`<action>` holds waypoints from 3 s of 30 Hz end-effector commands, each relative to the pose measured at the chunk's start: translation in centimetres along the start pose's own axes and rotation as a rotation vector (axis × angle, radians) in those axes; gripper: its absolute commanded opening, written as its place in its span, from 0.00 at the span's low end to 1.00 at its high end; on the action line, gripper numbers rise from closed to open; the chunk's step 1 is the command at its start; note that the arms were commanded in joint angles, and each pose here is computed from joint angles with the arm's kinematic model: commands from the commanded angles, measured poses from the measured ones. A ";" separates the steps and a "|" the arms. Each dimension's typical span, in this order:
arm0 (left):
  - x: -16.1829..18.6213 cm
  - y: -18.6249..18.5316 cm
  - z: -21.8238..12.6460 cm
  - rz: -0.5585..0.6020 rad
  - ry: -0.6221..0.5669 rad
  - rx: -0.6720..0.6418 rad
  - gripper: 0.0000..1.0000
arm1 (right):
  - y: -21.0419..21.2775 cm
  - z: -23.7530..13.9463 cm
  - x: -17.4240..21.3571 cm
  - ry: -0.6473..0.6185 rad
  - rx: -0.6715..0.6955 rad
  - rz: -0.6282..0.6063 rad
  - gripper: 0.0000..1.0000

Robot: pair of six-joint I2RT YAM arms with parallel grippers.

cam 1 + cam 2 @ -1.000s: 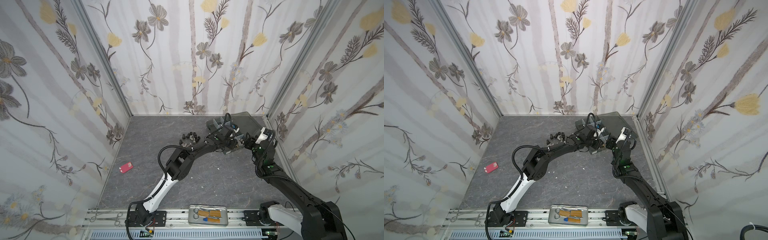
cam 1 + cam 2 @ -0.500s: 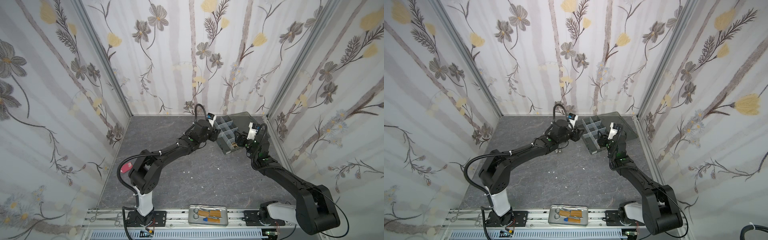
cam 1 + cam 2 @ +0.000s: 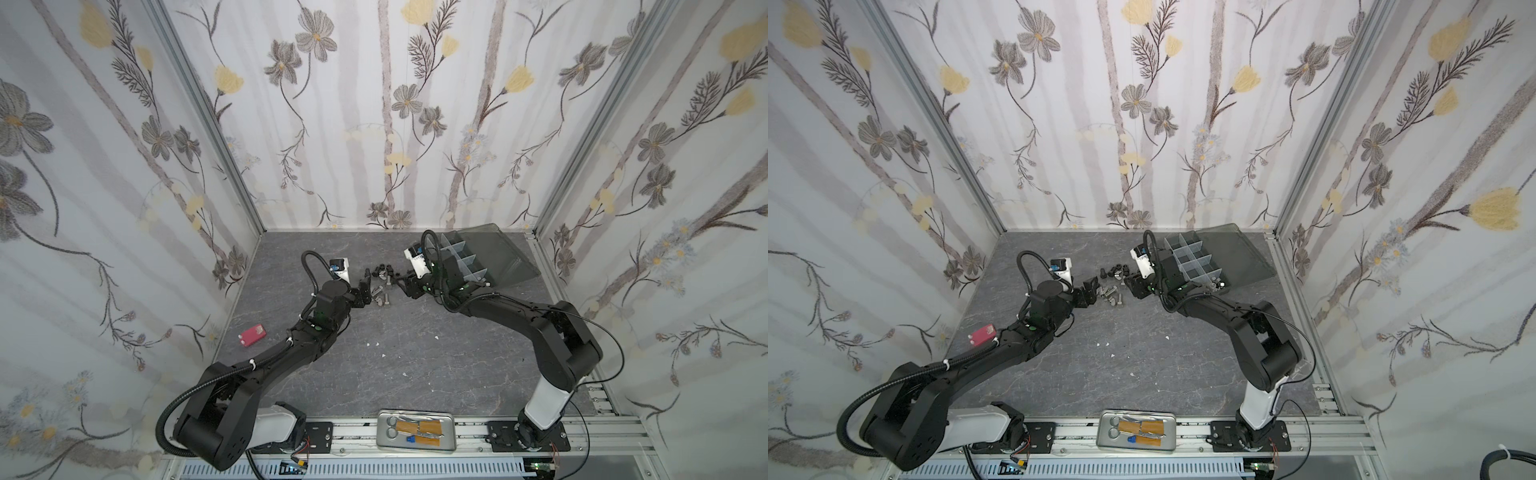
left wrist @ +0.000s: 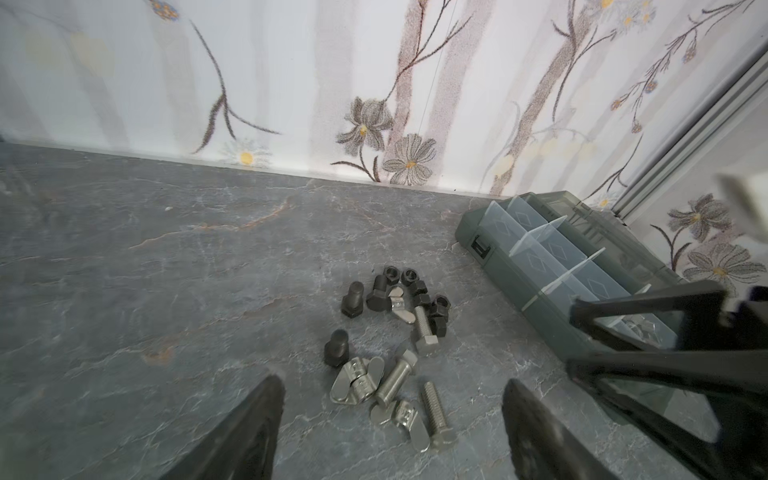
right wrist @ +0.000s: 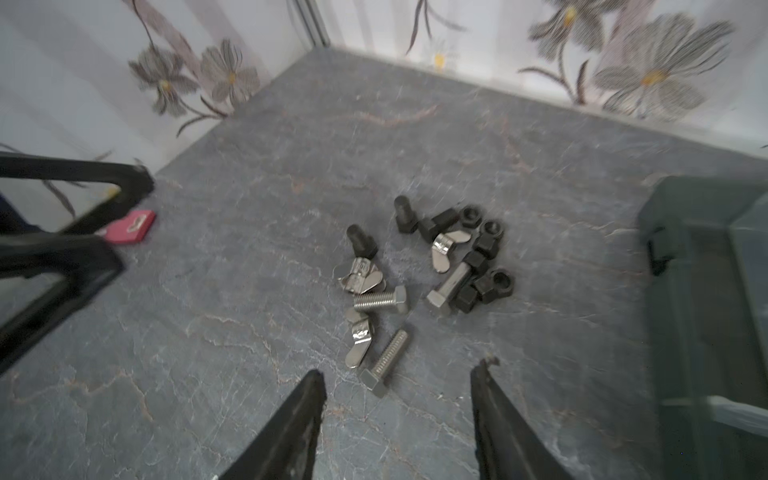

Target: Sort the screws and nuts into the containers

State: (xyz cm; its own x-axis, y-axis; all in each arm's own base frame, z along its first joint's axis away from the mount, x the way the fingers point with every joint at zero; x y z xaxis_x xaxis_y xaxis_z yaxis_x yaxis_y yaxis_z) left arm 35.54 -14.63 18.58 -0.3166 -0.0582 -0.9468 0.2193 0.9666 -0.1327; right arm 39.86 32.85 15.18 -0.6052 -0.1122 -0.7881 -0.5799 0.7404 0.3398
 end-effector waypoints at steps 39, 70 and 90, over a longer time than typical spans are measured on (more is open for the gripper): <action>2.7 0.1 -6.5 0.100 -0.200 0.143 1.00 | -2.0 8.1 9.1 0.300 0.281 0.190 0.28; 0.5 -3.1 -3.2 0.054 -0.206 0.274 1.00 | -4.3 5.5 9.6 0.263 0.276 0.182 0.29; -0.1 -3.2 -2.7 0.079 -0.205 0.258 1.00 | -4.6 5.1 7.3 0.208 0.315 0.150 0.07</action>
State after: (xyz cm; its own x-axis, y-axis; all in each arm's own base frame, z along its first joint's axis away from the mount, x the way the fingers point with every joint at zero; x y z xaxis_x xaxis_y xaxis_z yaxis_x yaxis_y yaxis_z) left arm 32.09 -16.91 18.97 -0.1350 -0.0627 -0.9889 0.4669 0.8762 -0.1193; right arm 40.46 32.11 3.73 -0.7988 -0.1209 -0.5894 -0.3056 0.9254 0.2242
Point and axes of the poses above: each gripper's point midway between its finger pads, its own z axis out along the fingers, its own y axis along the line the jaws close on, x = y × z, the point moved 1 cm from there along -z, back along the fingers, and after that the axes turned 8 degrees about z, right-handed, at the moved point
